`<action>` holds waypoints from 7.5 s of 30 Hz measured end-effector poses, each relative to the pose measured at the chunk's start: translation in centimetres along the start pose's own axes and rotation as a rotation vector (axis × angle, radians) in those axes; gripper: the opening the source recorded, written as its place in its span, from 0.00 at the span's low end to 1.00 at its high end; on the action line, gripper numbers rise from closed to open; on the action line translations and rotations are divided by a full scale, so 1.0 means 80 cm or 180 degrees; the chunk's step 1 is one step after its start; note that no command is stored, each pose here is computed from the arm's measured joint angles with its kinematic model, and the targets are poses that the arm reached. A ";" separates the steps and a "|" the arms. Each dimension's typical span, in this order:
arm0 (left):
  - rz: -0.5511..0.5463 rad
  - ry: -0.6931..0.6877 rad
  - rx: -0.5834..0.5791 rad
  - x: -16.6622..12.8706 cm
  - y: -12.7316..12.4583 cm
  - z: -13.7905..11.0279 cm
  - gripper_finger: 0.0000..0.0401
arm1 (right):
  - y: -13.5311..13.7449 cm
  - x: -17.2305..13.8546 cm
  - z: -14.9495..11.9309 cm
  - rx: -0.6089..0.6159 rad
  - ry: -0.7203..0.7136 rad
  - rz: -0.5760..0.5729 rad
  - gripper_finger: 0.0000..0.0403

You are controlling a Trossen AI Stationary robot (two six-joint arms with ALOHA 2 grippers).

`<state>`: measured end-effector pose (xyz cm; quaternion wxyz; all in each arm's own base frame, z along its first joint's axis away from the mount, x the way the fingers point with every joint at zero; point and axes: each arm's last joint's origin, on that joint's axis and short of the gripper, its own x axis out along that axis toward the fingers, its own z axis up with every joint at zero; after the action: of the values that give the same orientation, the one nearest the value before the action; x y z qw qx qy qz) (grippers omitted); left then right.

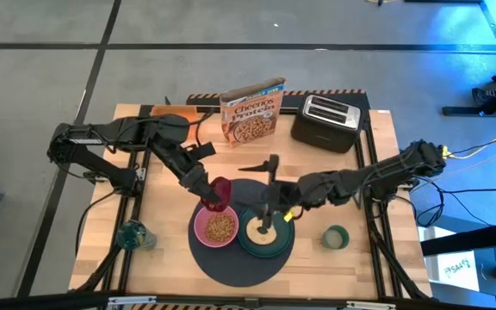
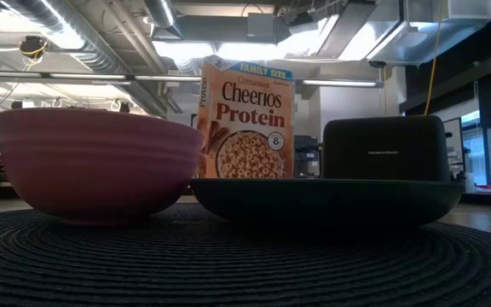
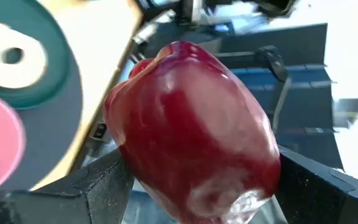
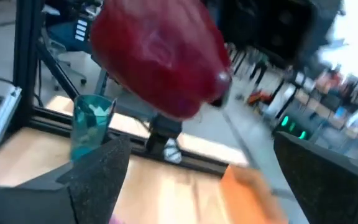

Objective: Arrange a breakfast setting
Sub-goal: Put the apple on the green plate, then put the cup on the table mat

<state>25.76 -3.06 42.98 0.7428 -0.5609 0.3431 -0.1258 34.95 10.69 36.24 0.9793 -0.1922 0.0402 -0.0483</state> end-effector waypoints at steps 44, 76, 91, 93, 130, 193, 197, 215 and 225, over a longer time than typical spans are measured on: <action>0.0040 -0.0470 -0.0374 0.035 0.022 0.056 0.88 | 0.000 0.010 0.009 -0.0630 -0.0145 -0.0078 0.72; 0.0160 -0.2109 0.1879 -0.059 -0.031 0.029 0.98 | -0.102 -0.077 0.039 0.1597 0.0004 -0.0101 0.72; 0.0414 -0.1989 0.4215 0.002 -0.045 0.028 0.54 | -0.078 -0.036 0.027 0.2091 -0.0077 0.0449 0.72; 0.0420 -0.1909 0.4204 0.010 -0.041 0.033 0.49 | -0.078 -0.035 0.026 0.2092 -0.0067 0.0451 0.74; 0.0466 -0.1438 0.4498 0.029 -0.017 0.056 0.01 | -0.078 -0.035 0.025 0.1979 -0.0047 0.0400 0.73; 0.0053 -0.1150 0.4164 0.295 0.312 0.072 0.01 | -0.108 -0.210 0.044 0.2785 0.0639 -0.0332 0.49; 0.0235 -0.1297 0.4124 0.295 0.315 0.074 0.04 | -0.108 -0.210 0.044 0.2784 0.0667 -0.0287 0.49; 0.0296 -0.1371 0.3944 0.294 0.310 0.073 0.28 | -0.106 -0.213 0.035 0.2648 0.0885 -0.0291 0.49; 0.0183 -0.1471 0.3965 0.277 0.276 0.076 0.41 | -0.106 -0.223 0.017 0.2789 0.1307 -0.0539 0.49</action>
<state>41.56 -3.69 15.33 0.9857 -0.0300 0.0530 -0.1573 16.71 5.32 41.80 0.9326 0.2488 0.1925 -0.1769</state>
